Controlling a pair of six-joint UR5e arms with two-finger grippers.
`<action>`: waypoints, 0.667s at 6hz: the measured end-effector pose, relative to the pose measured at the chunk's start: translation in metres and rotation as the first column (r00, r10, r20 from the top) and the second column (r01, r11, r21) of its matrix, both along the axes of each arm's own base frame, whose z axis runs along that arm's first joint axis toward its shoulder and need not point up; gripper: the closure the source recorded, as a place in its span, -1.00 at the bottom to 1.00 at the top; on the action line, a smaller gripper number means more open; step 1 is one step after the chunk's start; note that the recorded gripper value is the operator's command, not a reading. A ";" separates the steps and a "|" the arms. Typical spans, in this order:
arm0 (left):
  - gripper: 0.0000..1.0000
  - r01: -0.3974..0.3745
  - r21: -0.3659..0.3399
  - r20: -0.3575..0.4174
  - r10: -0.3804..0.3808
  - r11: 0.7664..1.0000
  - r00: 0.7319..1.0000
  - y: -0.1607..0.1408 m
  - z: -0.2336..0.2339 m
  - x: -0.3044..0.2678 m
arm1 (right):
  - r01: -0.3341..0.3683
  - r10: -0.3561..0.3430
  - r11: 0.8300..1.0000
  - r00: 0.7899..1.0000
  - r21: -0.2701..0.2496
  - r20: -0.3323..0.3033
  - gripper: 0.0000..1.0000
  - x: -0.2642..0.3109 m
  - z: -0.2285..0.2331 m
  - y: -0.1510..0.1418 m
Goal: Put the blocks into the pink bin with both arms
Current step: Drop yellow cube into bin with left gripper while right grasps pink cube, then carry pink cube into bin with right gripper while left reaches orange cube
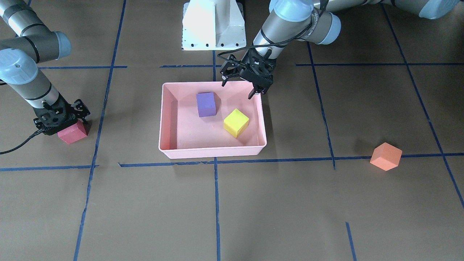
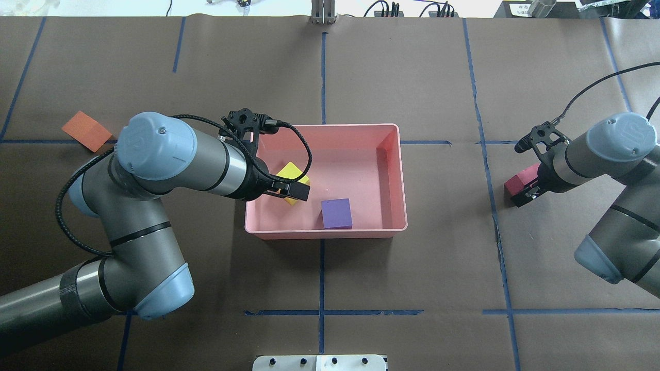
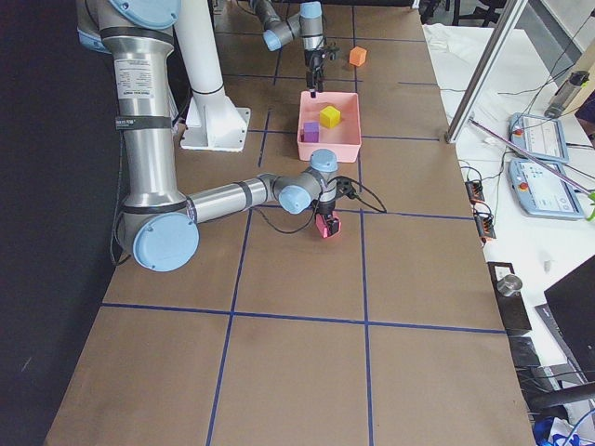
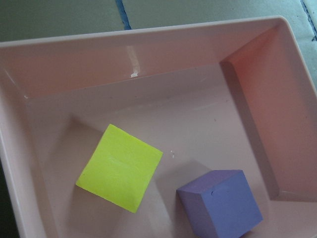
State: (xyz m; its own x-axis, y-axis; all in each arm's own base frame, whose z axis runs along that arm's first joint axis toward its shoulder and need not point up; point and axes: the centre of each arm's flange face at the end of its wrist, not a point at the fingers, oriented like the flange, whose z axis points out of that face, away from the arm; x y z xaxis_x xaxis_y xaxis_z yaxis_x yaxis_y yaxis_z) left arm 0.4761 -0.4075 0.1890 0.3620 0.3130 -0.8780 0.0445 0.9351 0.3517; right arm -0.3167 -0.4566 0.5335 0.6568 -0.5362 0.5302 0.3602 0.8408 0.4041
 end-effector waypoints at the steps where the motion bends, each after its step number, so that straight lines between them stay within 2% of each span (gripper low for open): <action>1: -1.00 0.026 0.022 -0.029 -0.026 0.999 0.999 -0.006 -0.013 -0.021 | -0.001 0.001 1.000 1.000 0.008 0.015 1.00 0.002 -0.009 -0.003; 2: -1.00 0.069 0.055 -0.036 -0.067 0.996 0.997 -0.021 -0.014 -0.053 | -0.004 0.003 1.000 0.998 0.019 0.059 1.00 0.007 -0.034 -0.007; 3: -1.00 0.099 0.123 0.000 -0.100 0.987 0.995 -0.037 0.008 -0.091 | -0.019 0.016 1.000 0.991 0.018 0.133 1.00 0.009 -0.073 -0.008; 4: -1.00 0.095 0.225 0.069 -0.113 0.970 0.991 -0.049 0.047 -0.128 | -0.065 0.068 0.998 0.974 -0.022 0.217 1.00 -0.002 -0.123 -0.010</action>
State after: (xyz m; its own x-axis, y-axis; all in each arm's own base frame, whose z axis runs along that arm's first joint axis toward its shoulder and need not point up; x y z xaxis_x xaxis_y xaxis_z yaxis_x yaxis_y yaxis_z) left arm 0.3479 -0.4562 0.2360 0.4693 0.4530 -0.7580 0.1001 0.8256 0.5553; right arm -0.3192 -0.4664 0.4105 0.5589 -0.4861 0.6718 0.2079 0.8664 0.4539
